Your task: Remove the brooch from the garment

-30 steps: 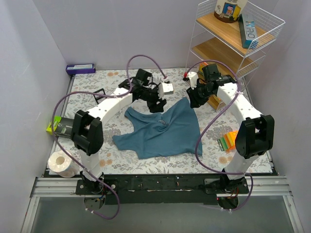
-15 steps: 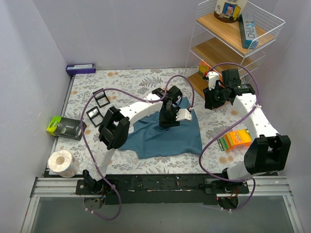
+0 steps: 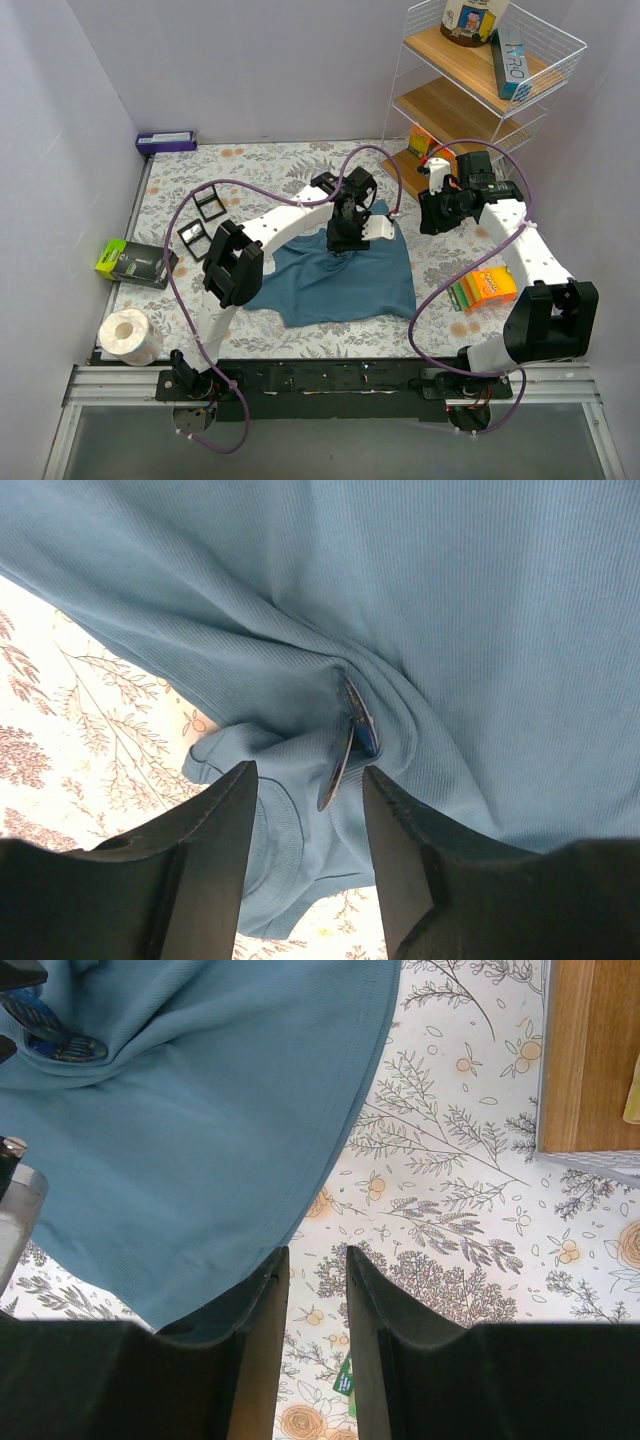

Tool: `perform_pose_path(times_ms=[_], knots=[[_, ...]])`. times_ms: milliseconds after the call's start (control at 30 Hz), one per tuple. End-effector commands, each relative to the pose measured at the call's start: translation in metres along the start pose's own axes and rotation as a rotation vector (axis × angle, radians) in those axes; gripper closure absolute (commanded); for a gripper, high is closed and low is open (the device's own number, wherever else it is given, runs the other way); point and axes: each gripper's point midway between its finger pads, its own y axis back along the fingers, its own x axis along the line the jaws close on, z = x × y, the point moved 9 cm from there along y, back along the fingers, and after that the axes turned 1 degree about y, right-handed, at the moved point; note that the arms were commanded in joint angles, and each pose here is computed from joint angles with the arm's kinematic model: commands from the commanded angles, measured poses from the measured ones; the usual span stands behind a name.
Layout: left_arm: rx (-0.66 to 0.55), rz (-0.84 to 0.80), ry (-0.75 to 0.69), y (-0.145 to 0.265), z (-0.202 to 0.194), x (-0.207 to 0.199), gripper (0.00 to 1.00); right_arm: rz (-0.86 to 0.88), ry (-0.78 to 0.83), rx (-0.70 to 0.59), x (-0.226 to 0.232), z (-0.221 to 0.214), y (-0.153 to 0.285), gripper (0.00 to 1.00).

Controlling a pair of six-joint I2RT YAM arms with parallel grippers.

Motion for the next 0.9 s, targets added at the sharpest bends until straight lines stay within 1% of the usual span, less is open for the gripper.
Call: perform_pose_path(times_ms=[0, 167, 433, 700, 867], knots=[[0.016, -0.023, -0.016, -0.005, -0.005, -0.003, 0.56, -0.007, 0.009, -0.069, -0.001, 0.014, 0.010, 0.63], [0.014, 0.004, -0.028, -0.009, -0.005, 0.000, 0.61, 0.000, 0.002, -0.072, -0.002, 0.015, 0.009, 0.65], [0.018, -0.001, -0.006, -0.017, -0.007, -0.001, 0.73, 0.008, -0.003, -0.062, -0.001, 0.012, 0.007, 0.66], [0.031, -0.019, -0.013, -0.021, -0.010, -0.004, 0.76, 0.011, -0.001, -0.062, -0.001, 0.011, 0.005, 0.66], [0.032, -0.020, -0.010, -0.022, -0.011, -0.004, 0.85, 0.011, 0.000, -0.061, 0.000, 0.011, 0.006, 0.67]])
